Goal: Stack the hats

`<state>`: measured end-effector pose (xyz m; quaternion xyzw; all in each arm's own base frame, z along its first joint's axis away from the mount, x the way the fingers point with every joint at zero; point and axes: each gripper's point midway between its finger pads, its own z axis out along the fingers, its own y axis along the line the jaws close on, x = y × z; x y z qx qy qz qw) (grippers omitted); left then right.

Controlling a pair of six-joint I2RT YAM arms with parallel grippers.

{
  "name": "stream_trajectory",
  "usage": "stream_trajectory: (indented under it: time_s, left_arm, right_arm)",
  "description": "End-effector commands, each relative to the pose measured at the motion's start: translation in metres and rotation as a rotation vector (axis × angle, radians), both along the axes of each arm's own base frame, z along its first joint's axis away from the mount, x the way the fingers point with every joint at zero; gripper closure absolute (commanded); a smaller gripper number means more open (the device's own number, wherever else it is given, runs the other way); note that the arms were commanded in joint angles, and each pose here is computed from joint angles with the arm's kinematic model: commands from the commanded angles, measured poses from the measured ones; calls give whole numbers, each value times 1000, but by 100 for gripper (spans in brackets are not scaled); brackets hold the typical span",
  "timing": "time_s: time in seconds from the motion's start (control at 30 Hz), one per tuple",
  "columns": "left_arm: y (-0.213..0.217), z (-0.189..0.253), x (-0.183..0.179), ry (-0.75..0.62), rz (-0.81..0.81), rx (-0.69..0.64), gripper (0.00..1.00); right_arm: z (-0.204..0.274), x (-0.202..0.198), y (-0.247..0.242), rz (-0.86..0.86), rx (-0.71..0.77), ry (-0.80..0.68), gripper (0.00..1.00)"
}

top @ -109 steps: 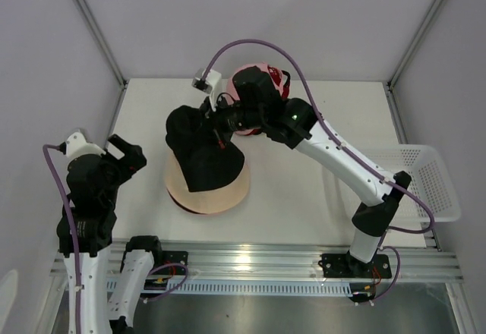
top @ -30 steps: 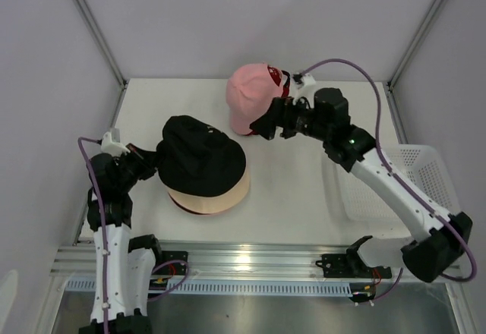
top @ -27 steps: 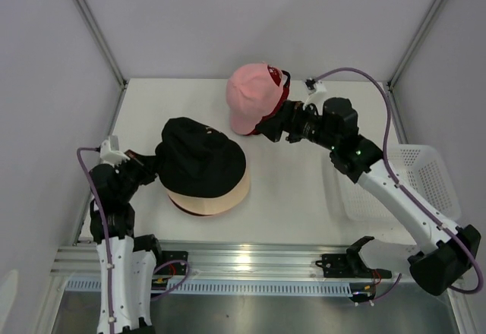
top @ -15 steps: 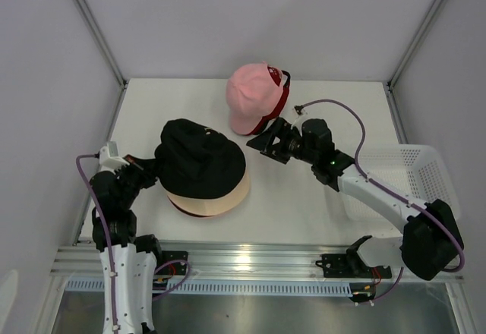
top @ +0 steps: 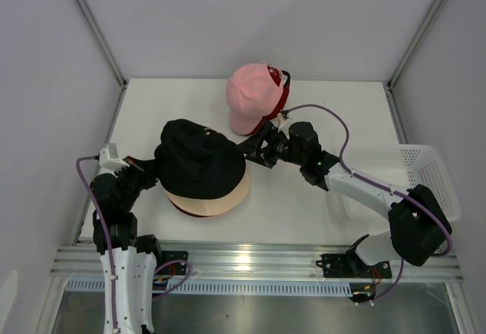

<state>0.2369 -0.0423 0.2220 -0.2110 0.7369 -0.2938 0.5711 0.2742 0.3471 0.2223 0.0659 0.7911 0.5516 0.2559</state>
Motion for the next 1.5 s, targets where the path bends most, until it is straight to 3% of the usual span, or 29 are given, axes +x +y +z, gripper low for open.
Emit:
stream_trajectory:
  time_s: [0.0,0.17,0.47,0.67,0.7,0.97,1.13,1.23,1.47]
  left_arm:
    - [-2,0,0,-15,-2,-6,99]
    - [-3,1,0,-28,-5,-13,99]
    - [-6,-2,-2,-64,-2,-49,99]
    - [-10,2,-7,-89,-15,-59,99]
    - [-10,1,-10,-83,-13,-57,99]
    - [-4,-9,-34,60,56,-64,99]
    - [-3,-32,-41,171,76,-76,98]
    - [-6,-43,-41,211,67,-105,96]
    - [10,-91,-46,401,225,-201,99]
  right_arm:
    - [18,-1,3,-9,35,-27,23]
    - [11,-7,13,32,41,8,27]
    - [7,-18,16,62,68,51,44]
    - [25,-19,14,44,134,35,81]
    - [27,-17,13,30,133,25,99]
    - [41,-13,-13,-58,52,-158,100]
    - [13,-7,-29,-124,-100,-263,100]
    - [-11,-5,-31,-134,-133,-263,100]
    - [-75,1,-13,-64,-219,-168,100]
